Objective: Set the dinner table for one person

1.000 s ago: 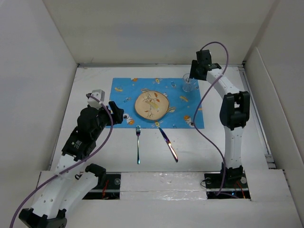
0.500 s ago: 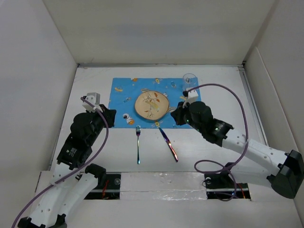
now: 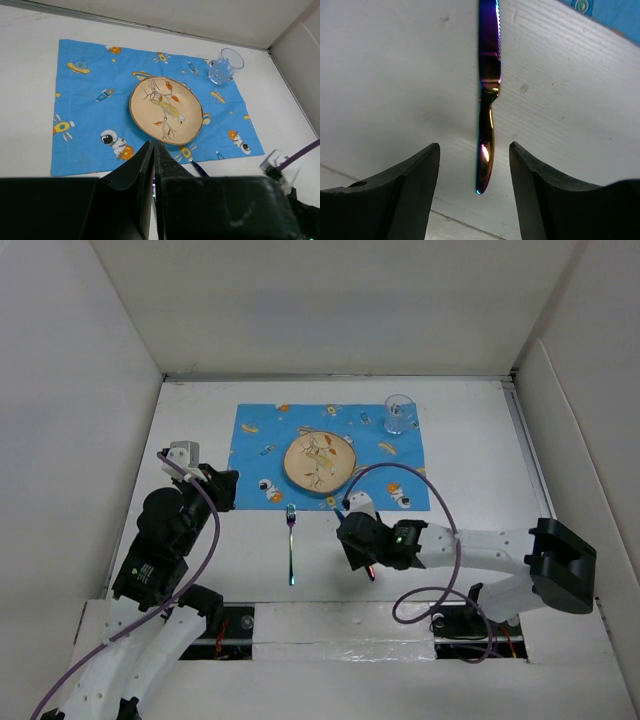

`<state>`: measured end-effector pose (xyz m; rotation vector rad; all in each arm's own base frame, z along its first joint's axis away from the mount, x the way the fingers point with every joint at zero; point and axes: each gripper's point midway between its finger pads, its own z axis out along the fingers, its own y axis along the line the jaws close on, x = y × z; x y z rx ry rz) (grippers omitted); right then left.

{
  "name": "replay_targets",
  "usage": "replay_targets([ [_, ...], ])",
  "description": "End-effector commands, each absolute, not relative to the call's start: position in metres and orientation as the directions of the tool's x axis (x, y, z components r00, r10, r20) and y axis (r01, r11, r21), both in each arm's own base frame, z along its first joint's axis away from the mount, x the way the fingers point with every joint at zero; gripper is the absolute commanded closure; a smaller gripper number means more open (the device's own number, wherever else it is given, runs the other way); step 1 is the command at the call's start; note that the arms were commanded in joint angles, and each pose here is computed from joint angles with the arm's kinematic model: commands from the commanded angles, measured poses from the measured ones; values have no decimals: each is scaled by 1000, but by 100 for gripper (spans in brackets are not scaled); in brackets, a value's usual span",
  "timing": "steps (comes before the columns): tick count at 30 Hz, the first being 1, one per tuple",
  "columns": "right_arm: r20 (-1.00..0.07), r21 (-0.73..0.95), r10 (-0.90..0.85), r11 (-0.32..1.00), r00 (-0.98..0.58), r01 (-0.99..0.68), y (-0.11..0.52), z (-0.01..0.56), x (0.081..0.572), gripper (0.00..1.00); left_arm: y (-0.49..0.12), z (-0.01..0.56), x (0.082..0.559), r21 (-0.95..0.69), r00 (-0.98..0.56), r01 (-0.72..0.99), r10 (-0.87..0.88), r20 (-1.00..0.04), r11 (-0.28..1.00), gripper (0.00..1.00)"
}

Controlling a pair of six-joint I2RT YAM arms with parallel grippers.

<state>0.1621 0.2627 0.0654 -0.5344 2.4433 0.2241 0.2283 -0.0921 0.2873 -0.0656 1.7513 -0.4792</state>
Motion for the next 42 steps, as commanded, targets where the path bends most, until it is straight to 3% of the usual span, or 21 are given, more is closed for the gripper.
replay_targets([
  [1,-619,-7,-309,922,-722,-388,265,65,169,39,-92,298,231,-361,-205,216,-319,-925,907,97],
  [22,-523,23,-356,902,-774,-431,266,9,186,56,-90,300,231,-360,-194,215,-322,-927,908,97],
  [26,-500,36,-340,911,-796,-412,264,5,180,65,-88,302,230,-361,-186,210,-325,-927,909,97],
  [34,-500,92,-297,916,-814,-391,265,11,156,99,-87,305,228,-361,-174,212,-328,-928,908,97],
  [42,-553,94,-254,927,-794,-363,264,40,158,100,-86,306,227,-364,-167,208,-334,-928,908,97],
])
